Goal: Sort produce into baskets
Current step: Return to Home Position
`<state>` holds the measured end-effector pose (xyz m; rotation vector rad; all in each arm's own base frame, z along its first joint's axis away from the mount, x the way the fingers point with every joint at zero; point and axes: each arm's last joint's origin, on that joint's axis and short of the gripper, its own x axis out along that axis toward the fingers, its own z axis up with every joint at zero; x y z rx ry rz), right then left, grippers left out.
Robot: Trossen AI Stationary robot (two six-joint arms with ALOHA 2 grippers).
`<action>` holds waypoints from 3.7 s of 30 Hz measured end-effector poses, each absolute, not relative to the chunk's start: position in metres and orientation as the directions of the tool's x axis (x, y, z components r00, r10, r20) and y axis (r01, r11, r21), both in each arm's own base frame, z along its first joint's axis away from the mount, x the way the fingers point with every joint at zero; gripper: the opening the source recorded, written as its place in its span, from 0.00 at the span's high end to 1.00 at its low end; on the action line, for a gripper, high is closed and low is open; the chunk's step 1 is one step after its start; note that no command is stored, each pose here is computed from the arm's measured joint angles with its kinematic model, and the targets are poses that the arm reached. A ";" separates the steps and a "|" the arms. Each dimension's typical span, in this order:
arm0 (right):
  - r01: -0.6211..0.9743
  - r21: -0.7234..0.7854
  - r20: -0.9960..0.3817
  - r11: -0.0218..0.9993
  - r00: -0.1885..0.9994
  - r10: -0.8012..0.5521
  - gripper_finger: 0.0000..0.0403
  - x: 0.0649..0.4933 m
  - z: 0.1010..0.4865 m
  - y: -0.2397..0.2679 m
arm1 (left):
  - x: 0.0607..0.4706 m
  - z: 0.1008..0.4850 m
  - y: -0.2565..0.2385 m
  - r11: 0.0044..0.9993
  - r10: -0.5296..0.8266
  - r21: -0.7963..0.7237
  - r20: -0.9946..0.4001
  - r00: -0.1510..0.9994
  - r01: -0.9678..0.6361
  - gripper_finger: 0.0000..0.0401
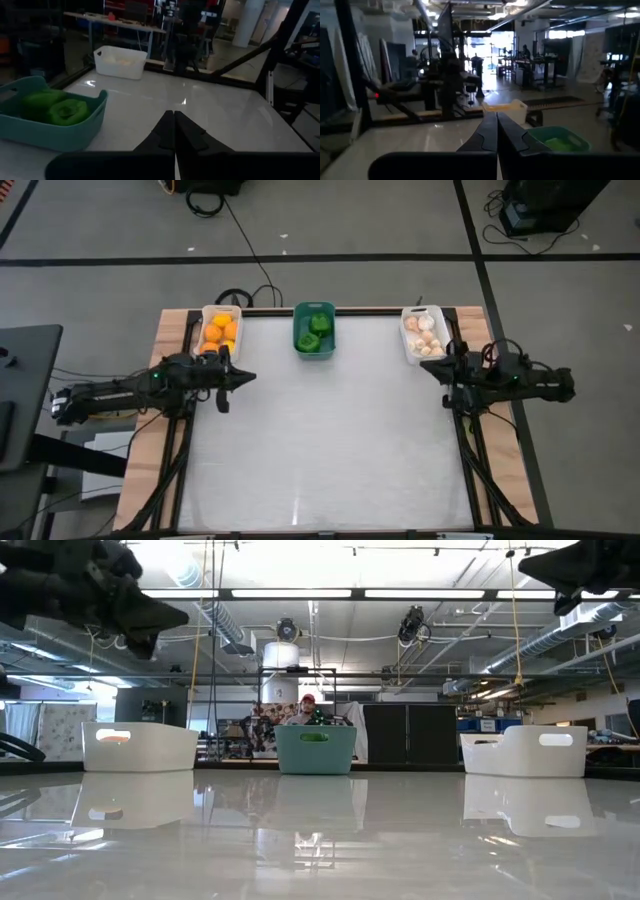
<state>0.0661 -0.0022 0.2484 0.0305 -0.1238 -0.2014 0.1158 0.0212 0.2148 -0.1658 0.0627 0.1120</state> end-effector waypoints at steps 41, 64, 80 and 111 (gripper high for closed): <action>-0.010 0.078 0.205 0.997 0.979 -0.006 0.99 0.093 0.192 0.006 | 0.100 0.170 0.017 0.958 0.129 -0.262 0.034 0.991 -0.116 1.00; -0.016 0.142 0.035 0.990 0.999 0.011 0.99 0.097 0.168 0.007 | 0.100 0.163 0.016 0.971 0.134 -0.192 -0.041 0.990 -0.139 1.00; -0.016 0.175 0.028 0.984 1.000 0.011 0.88 0.097 0.168 0.007 | 0.100 0.163 0.016 0.954 0.135 -0.265 -0.042 0.990 -0.141 0.95; -0.017 0.175 0.028 0.984 1.000 0.012 0.88 0.097 0.168 0.007 | 0.100 0.162 0.016 0.954 0.135 -0.265 -0.042 0.990 -0.141 0.95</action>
